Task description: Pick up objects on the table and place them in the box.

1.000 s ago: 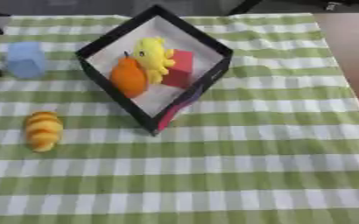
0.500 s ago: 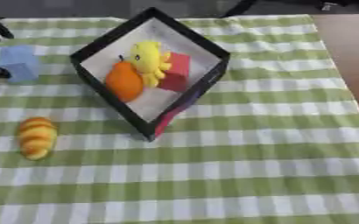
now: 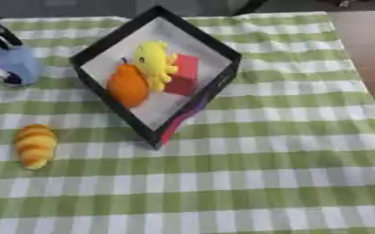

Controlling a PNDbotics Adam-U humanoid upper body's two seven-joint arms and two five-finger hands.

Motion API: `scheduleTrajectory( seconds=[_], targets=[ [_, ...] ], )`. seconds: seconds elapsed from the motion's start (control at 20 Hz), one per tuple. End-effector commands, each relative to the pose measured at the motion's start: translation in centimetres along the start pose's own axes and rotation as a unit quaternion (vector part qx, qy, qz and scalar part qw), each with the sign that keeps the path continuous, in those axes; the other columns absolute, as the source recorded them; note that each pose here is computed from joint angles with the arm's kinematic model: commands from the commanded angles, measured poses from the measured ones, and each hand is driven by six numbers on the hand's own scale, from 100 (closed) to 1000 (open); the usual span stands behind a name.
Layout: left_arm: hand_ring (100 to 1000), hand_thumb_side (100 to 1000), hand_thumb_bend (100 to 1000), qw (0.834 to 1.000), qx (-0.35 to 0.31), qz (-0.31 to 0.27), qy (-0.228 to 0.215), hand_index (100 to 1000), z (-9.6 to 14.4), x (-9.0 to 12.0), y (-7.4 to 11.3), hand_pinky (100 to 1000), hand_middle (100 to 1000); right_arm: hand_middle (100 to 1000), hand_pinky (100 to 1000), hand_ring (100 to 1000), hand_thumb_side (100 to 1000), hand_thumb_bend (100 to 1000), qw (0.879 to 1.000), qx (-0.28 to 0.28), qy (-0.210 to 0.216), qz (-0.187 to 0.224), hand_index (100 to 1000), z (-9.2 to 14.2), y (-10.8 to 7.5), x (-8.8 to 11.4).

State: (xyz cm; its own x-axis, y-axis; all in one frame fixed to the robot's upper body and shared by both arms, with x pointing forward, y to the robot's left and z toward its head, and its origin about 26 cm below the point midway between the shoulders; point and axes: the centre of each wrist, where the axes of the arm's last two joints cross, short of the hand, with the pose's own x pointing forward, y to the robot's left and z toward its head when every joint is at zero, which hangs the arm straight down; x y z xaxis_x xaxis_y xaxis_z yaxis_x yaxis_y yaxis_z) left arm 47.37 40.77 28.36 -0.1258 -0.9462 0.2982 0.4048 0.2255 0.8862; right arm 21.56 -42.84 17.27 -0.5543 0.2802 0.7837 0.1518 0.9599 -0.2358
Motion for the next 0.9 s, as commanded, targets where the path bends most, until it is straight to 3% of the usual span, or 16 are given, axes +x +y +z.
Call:
scheduleTrajectory(
  seconds=[0.05, 0.55, 0.9],
  targets=[
    [869, 193, 657, 1.0, 0.023, -0.001, 0.009, 841, 1.0, -0.1, 1.4, 915, 842, 702, 785, 722, 537, 100, 1.0, 0.01, -0.01, 0.01, 841, -0.4, 0.0, 0.7],
    [836, 171, 669, 0.998, 0.048, -0.049, 0.005, 833, 2.6, 1.4, 3.6, 895, 821, 699, 784, 716, 536, 100, 1.0, 0.015, 0.0, 0.014, 840, 0.1, 0.0, 0.5],
    [836, 172, 665, 0.998, 0.044, -0.051, 0.012, 834, 2.9, 1.4, 3.9, 893, 826, 698, 784, 715, 540, 100, 1.0, 0.013, 0.006, 0.017, 840, 0.4, 0.1, 0.3]
  ],
)
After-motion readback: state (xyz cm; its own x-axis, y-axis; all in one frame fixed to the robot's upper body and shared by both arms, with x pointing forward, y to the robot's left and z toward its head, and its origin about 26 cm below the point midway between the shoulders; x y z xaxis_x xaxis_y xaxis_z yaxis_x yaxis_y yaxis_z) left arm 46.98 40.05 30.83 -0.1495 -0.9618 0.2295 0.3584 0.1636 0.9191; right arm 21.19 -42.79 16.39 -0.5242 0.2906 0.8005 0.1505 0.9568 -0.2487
